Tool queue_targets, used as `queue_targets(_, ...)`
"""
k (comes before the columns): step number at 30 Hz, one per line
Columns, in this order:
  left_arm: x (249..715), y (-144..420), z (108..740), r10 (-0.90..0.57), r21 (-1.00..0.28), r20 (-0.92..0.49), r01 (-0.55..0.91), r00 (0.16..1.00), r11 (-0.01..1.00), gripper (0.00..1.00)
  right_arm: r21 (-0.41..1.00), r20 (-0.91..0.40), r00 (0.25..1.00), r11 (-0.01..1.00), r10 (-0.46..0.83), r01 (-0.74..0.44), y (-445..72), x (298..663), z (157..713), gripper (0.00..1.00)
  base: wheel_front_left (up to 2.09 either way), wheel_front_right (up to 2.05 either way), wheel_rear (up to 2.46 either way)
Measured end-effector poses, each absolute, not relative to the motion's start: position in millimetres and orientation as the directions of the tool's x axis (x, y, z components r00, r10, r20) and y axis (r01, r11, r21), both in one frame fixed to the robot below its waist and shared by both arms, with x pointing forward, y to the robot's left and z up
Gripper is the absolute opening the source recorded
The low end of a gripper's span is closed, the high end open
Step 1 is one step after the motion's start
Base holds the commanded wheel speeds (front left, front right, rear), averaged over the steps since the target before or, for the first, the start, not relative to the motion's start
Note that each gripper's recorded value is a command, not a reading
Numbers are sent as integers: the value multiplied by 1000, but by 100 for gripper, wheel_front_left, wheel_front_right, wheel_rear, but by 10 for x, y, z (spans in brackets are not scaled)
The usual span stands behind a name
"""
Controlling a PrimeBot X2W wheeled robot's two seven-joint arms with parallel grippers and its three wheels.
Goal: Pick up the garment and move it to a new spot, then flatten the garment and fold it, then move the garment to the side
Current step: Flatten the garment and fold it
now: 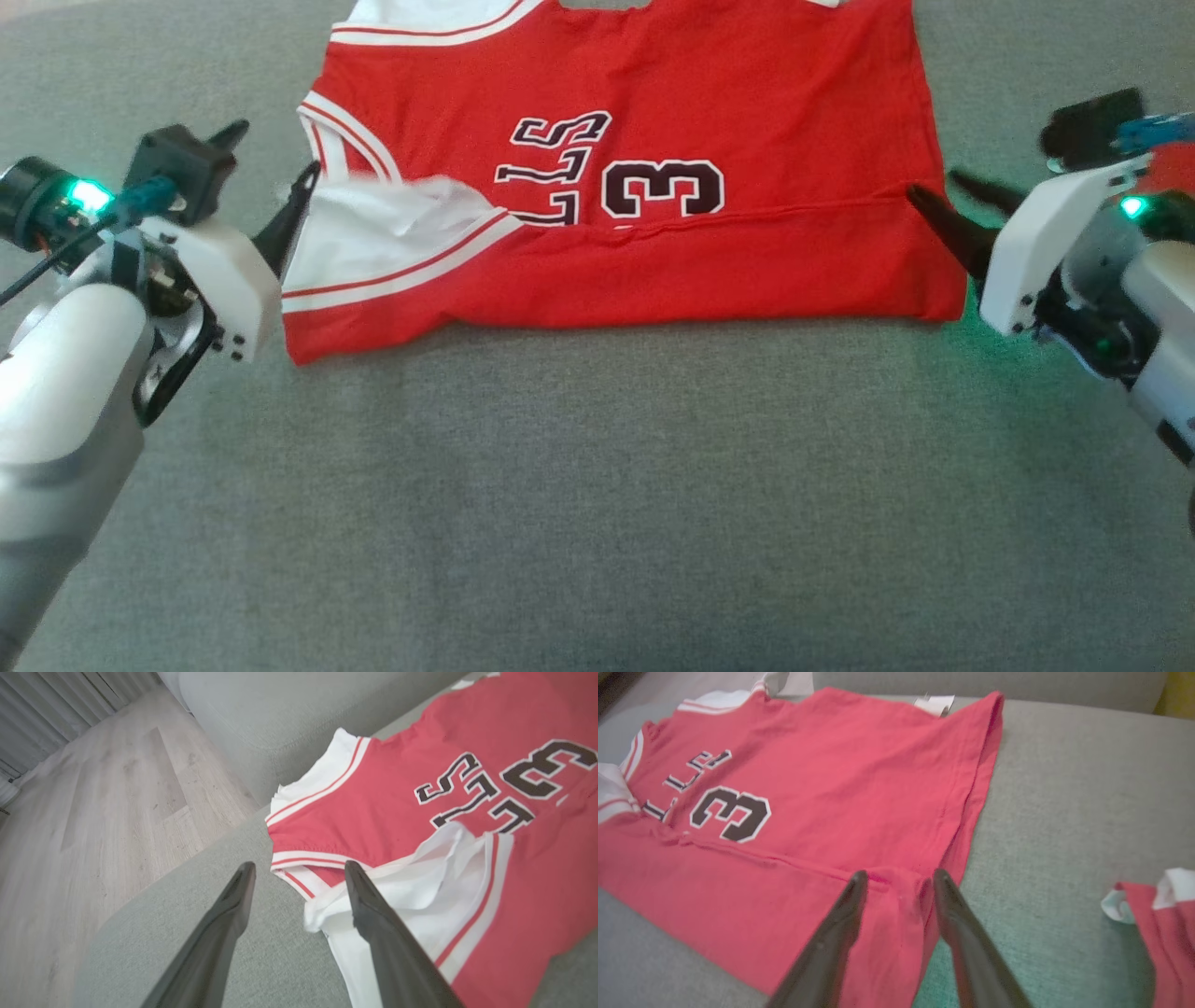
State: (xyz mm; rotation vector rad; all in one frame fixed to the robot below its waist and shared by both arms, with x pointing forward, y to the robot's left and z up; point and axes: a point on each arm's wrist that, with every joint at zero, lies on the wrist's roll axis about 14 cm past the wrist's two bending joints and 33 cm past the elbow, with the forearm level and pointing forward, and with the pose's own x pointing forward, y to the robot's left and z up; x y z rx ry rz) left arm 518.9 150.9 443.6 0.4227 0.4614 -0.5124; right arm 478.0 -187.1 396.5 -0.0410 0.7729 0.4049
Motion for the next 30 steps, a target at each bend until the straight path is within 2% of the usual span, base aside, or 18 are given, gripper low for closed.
queue_targets(1, 5208, 1513, 4456, -363, 264, -497, 536, 788, 802, 100, 110, -669, 662, 925, 339, -363, -1879, 4819, 3999, 100, 0, 0, 0)
queue_targets(4, 5309, 1565, 4683, -342, 235, -374, 445, 862, 864, 100, 113, -515, 787, 937, 339, -330, -1900, 5048, 4293, 100, 0, 0, 0)
queue_targets(8, 5370, 1609, 5096, -309, 185, -187, 343, 932, 921, 100, 149, -247, 909, 940, 336, -307, -1825, 5275, 4819, 100, 0, 0, 0)
queue_targets(10, 5313, 1604, 5264, -297, 179, -98, 310, 950, 934, 100, 177, -142, 935, 938, 324, -298, -1784, 5341, 5079, 100, 0, 0, 0)
queue_targets(13, 5152, 1589, 5421, -247, 78, 7, 246, 969, 966, 100, 199, -5, 955, 936, 296, -289, -1786, 5381, 5484, 100, 0, 0, 0)
queue_targets(17, 4887, 1631, 5500, -166, -1, 76, 167, 983, 986, 100, 188, 156, 957, 944, 244, -271, -1812, 5207, 5823, 100, 0, 0, 0)
queue_targets(19, 4735, 1641, 5489, -138, -14, 85, 140, 987, 990, 100, 203, 180, 961, 948, 208, -244, -1785, 5000, 5735, 100, 0, 0, 0)
queue_targets(24, 4344, 1539, 5508, -76, -153, 123, 95, 990, 984, 100, 246, 143, 983, 958, 114, -147, -1675, 4370, 5288, 100, 0, 0, 0)
queue_targets(27, 4147, 1593, 5307, -35, -177, 79, 48, 996, 983, 100, 235, 87, 990, 964, 109, -127, -1582, 4105, 5054, 100, 0, 0, 0)
queue_targets(30, 3979, 1596, 5048, -23, -180, 16, 26, 1000, 983, 100, 244, 68, 993, 964, 95, -109, -1596, 3993, 4982, 100, 0, 0, 0)
